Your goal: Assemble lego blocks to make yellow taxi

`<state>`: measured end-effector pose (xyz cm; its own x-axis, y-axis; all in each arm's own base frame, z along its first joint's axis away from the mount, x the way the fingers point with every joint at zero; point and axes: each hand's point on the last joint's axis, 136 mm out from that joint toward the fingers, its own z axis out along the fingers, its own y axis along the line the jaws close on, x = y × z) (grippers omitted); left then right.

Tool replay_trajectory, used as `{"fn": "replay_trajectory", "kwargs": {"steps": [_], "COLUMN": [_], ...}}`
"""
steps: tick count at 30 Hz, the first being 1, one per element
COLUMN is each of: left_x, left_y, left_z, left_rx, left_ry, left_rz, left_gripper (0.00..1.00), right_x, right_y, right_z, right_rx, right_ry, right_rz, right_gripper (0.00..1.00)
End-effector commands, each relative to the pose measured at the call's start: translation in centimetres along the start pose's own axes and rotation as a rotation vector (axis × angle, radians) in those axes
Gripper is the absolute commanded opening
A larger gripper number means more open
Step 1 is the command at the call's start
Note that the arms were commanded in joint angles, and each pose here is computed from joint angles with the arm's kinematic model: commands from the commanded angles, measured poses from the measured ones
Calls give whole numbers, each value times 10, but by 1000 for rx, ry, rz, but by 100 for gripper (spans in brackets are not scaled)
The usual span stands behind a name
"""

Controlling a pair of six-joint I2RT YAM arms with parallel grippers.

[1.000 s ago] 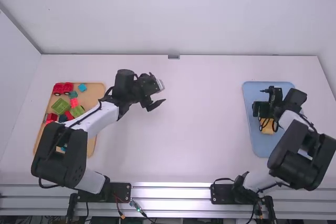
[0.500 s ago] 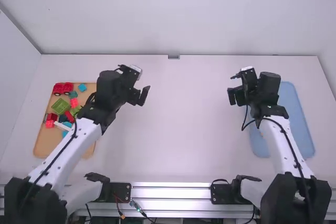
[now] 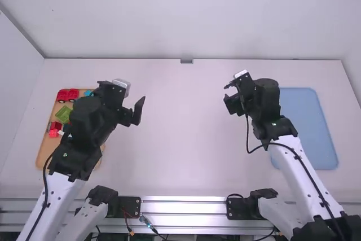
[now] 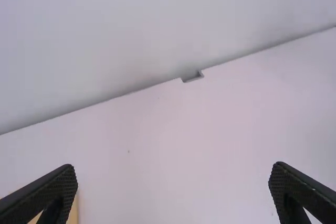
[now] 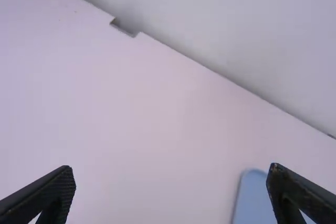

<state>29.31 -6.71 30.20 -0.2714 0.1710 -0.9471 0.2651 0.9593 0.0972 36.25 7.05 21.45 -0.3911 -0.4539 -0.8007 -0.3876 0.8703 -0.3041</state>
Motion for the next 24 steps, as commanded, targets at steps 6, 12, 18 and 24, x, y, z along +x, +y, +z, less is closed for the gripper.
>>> {"fn": "replay_trajectory", "kwargs": {"steps": [6, 12, 18, 24], "left_x": [16, 21, 28, 67], "left_y": [32, 60, 56, 49], "left_z": [-9, -26, -38, -39], "left_rx": [-128, -241, -250, -250], "left_ry": [-53, -160, -265, -265], "left_rz": [-134, -155, -142, -142], "left_gripper": [87, 76, 63, 48], "right_x": [12, 28, 54, 88], "right_y": [-37, -54, -39, -20], "right_z": [-22, -40, -49, -55], "right_rx": [144, 228, 221, 218], "right_ry": [-59, -121, -135, -142], "right_rz": [148, 280, 398, 458], "right_gripper": [87, 77, 65, 50]}}
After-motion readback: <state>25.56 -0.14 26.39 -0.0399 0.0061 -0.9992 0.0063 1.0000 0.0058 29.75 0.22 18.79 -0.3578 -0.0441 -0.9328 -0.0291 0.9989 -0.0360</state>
